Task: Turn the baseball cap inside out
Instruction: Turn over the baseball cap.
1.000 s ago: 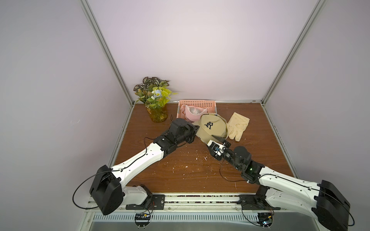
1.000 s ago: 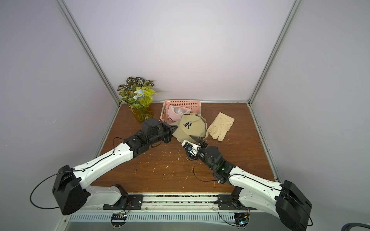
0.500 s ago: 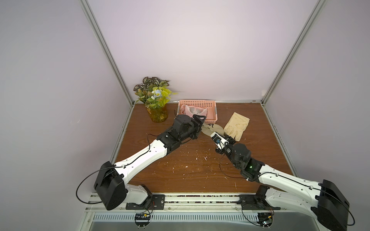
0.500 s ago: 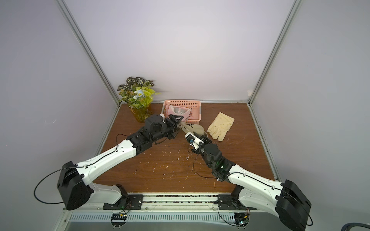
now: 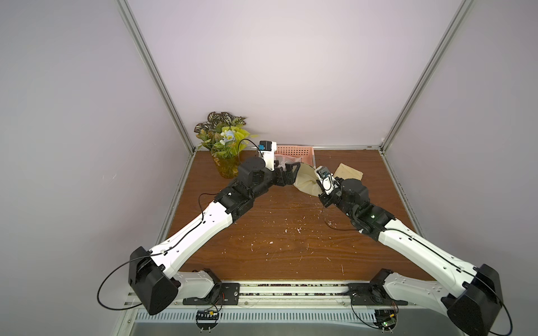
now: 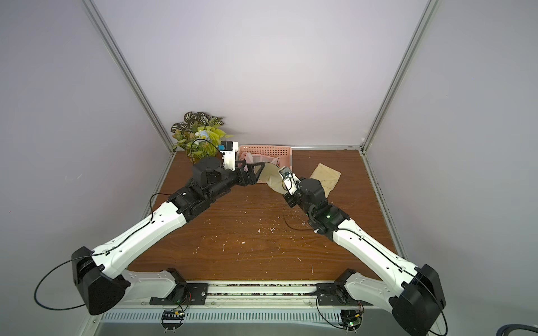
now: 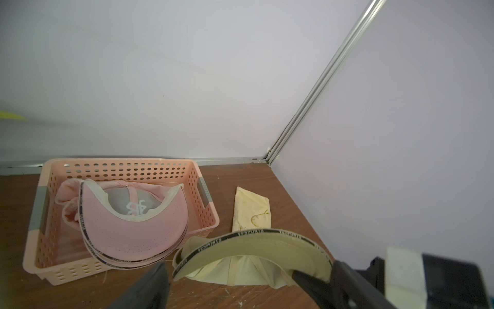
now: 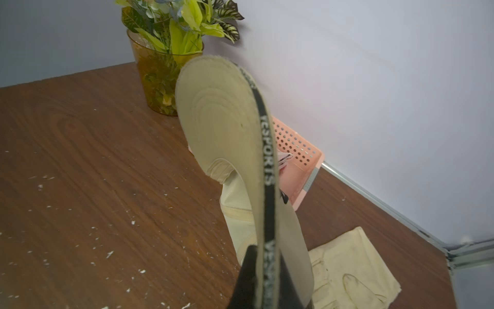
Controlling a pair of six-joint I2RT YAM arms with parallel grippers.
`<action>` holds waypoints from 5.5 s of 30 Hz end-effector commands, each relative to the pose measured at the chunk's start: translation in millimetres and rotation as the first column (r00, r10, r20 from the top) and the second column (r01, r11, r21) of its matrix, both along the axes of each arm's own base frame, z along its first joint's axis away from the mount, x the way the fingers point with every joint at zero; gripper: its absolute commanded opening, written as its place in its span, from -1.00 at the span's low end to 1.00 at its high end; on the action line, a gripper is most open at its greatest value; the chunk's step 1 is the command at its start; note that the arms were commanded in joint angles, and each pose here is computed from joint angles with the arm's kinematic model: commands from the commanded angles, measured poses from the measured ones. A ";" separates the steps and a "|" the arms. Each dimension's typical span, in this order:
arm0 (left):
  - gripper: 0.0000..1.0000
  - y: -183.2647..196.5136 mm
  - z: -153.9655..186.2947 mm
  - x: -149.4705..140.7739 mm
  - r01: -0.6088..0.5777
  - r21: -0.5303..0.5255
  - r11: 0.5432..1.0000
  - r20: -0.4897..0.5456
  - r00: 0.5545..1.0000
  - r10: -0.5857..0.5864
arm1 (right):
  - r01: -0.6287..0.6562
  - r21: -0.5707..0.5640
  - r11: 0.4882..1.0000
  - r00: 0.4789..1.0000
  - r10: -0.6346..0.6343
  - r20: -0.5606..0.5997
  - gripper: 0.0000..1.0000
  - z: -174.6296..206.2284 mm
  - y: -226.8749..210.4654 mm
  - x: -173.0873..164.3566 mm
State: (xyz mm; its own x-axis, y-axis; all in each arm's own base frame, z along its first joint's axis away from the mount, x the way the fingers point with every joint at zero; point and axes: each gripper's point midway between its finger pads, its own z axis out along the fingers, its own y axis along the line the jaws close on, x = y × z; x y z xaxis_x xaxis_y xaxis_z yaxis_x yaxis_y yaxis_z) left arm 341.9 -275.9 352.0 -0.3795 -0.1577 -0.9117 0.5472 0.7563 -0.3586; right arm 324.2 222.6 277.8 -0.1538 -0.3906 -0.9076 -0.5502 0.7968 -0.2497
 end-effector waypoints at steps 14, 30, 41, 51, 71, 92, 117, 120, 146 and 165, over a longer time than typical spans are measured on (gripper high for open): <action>0.86 9.8 -99.0 -9.3 0.125 0.348 0.929 -0.007 0.991 -0.130 | -0.303 0.155 0.940 0.944 0.318 -0.086 -1.00 31.1 43.5 -38.4; -1.00 3.9 -73.7 -49.0 0.271 0.176 0.946 0.073 0.955 -0.287 | -0.413 0.287 0.864 0.886 0.454 -0.092 -1.00 29.0 53.1 -52.7; -1.00 18.5 -32.8 -55.3 0.241 0.128 0.962 0.120 0.959 -0.256 | -0.386 0.261 0.885 0.873 0.442 -0.207 -0.16 -30.2 45.8 -36.9; -1.00 36.4 -8.1 -52.4 0.272 0.010 0.962 0.119 0.955 -0.271 | -0.449 0.192 0.873 0.836 0.486 -0.253 -0.02 -68.6 40.9 -49.9; -1.00 39.5 -11.9 -49.8 0.265 0.034 0.964 0.051 0.962 -0.267 | -0.370 0.194 0.909 0.910 0.397 -0.124 0.19 -37.0 23.2 -43.4; -1.00 34.1 -29.4 -53.7 0.332 0.103 0.938 -0.016 0.943 -0.332 | -0.548 0.180 0.817 0.825 0.564 -0.045 0.39 9.4 28.1 -47.8; -1.00 28.7 -17.0 -48.9 0.329 0.016 0.944 0.007 0.944 -0.329 | -0.649 0.360 0.670 0.708 0.705 -0.037 -1.00 14.1 49.7 -77.6; -1.00 32.7 -13.0 -42.6 0.282 -0.003 0.959 0.012 0.959 -0.282 | -0.574 0.392 0.719 0.771 0.635 -0.035 -1.00 21.6 44.0 -67.8; -1.00 31.3 75.4 -44.0 0.252 -0.526 0.812 0.032 0.960 -0.278 | 0.389 0.239 0.890 0.914 -0.340 -0.221 -0.31 -45.4 -37.6 35.1; -1.00 46.7 9.2 -19.0 0.089 -0.176 0.980 -0.072 0.992 -0.103 | -0.042 0.373 0.927 0.992 0.084 -0.097 0.25 -3.0 -5.1 -12.6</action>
